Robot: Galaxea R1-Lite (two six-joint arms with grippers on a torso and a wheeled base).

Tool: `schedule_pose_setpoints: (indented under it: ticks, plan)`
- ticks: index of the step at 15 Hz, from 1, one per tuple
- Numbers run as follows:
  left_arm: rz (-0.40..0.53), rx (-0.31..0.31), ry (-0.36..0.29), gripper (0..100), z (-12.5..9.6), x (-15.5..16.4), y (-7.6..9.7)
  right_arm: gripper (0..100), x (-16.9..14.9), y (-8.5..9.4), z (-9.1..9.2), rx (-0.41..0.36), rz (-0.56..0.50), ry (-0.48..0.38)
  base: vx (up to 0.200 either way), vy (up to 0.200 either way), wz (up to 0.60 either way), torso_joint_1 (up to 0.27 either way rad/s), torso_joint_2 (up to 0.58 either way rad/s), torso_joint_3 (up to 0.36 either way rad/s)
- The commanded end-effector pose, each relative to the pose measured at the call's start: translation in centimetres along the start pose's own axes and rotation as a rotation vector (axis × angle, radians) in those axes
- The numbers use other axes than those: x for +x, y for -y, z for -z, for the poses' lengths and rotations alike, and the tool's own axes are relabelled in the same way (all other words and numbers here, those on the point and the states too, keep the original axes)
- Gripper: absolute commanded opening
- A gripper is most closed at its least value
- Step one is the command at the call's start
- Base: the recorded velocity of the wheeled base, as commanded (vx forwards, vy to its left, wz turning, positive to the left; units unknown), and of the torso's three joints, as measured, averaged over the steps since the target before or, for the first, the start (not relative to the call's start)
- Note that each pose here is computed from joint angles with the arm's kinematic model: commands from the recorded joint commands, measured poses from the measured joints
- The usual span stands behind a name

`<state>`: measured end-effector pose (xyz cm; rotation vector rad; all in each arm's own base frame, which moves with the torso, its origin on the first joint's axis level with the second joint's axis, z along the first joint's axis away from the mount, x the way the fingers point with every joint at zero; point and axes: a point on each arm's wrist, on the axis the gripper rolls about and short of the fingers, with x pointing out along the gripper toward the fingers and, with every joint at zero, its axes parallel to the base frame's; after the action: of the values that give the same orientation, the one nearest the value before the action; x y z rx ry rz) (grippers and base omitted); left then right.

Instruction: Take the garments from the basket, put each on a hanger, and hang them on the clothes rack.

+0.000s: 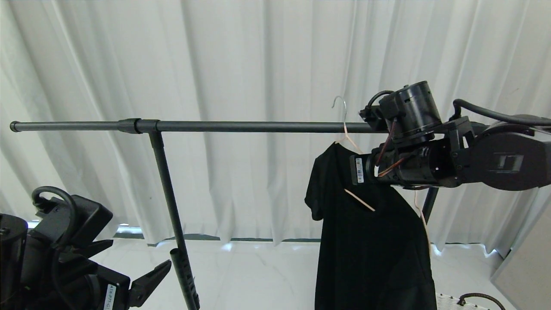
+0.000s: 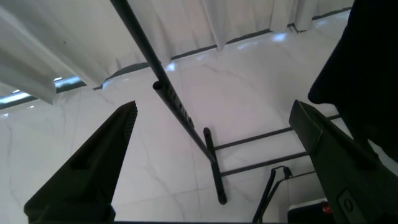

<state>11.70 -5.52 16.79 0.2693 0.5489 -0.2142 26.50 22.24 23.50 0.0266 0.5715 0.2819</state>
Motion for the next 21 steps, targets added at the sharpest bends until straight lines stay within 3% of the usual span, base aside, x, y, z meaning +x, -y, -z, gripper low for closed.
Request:
schedule_pose_setpoints:
  ticks: [1,15,16,21]
  plan:
    - [0.0,0.001,-0.005,100,0.1,0.1,0.0,0,1.2,-0.2,0.7,0.002,0.012,-0.034,0.0,0.0,0.0,0.0,0.0,0.0]
    - [0.0,0.0,-0.001,100,0.9,-0.4,-0.1,0,2.5,-0.8,1.9,-0.013,0.025,-0.088,0.0,0.0,0.0,0.0,0.0,0.0]
    - [-0.002,-0.001,-0.001,100,0.9,-0.4,-0.1,100,2.0,-0.8,1.9,-0.014,0.024,-0.097,0.0,0.0,0.0,0.0,0.0,0.0]
    - [-0.023,-0.007,0.009,100,0.8,-0.6,-0.3,100,-3.9,0.0,-0.5,0.019,-0.039,0.023,0.0,0.0,0.0,0.0,0.0,0.0]
